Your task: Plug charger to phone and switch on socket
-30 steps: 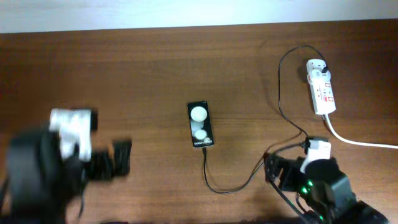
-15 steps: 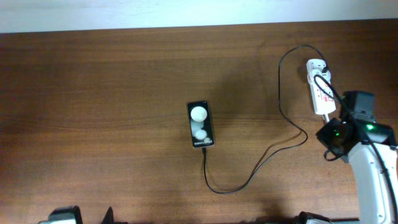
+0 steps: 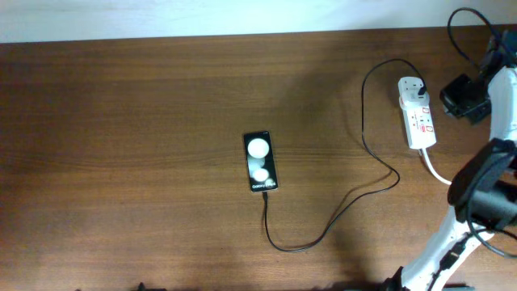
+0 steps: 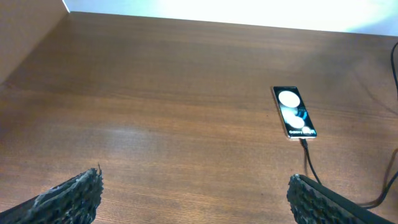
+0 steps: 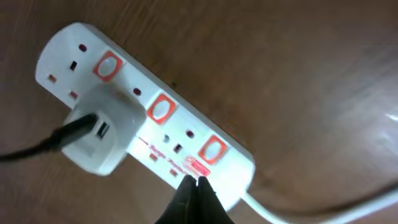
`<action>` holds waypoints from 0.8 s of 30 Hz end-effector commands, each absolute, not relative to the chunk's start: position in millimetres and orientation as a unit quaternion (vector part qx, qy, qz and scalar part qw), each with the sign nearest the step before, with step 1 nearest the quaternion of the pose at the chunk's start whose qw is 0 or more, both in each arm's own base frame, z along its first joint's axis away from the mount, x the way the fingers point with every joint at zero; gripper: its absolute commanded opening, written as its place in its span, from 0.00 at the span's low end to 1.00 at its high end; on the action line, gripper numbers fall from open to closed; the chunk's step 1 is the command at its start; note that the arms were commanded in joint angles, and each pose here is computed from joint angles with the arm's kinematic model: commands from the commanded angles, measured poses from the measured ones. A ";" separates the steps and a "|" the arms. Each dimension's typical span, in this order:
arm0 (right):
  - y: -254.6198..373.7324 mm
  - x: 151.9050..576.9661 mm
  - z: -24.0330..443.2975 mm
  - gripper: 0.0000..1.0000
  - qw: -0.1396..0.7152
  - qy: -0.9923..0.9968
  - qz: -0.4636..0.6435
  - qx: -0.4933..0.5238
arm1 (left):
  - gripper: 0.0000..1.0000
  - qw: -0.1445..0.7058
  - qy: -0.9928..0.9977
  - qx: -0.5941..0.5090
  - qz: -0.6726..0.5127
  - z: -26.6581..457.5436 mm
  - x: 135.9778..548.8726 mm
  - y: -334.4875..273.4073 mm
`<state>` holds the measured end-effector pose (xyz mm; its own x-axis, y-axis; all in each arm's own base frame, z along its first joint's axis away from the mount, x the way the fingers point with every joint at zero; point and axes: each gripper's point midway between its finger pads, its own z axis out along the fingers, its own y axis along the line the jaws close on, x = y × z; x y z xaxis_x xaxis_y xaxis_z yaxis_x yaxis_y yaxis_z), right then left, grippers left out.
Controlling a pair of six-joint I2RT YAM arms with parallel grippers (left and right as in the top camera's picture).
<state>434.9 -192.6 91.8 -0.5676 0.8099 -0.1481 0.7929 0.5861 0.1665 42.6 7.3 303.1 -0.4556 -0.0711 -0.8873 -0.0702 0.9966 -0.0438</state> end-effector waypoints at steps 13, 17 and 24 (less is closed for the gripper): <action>-178.4 486.1 41.1 0.04 0.132 0.897 0.068 0.417 | 0.99 0.528 0.848 -0.041 0.007 305.4 42.2 9.2; -148.4 486.1 -9.0 0.04 0.081 0.912 0.069 0.397 | 0.99 0.528 0.848 -0.041 0.007 305.4 42.2 9.2; -120.9 475.5 14.3 0.04 0.049 0.941 0.052 0.330 | 0.99 0.528 0.849 -0.041 0.006 305.2 42.1 9.1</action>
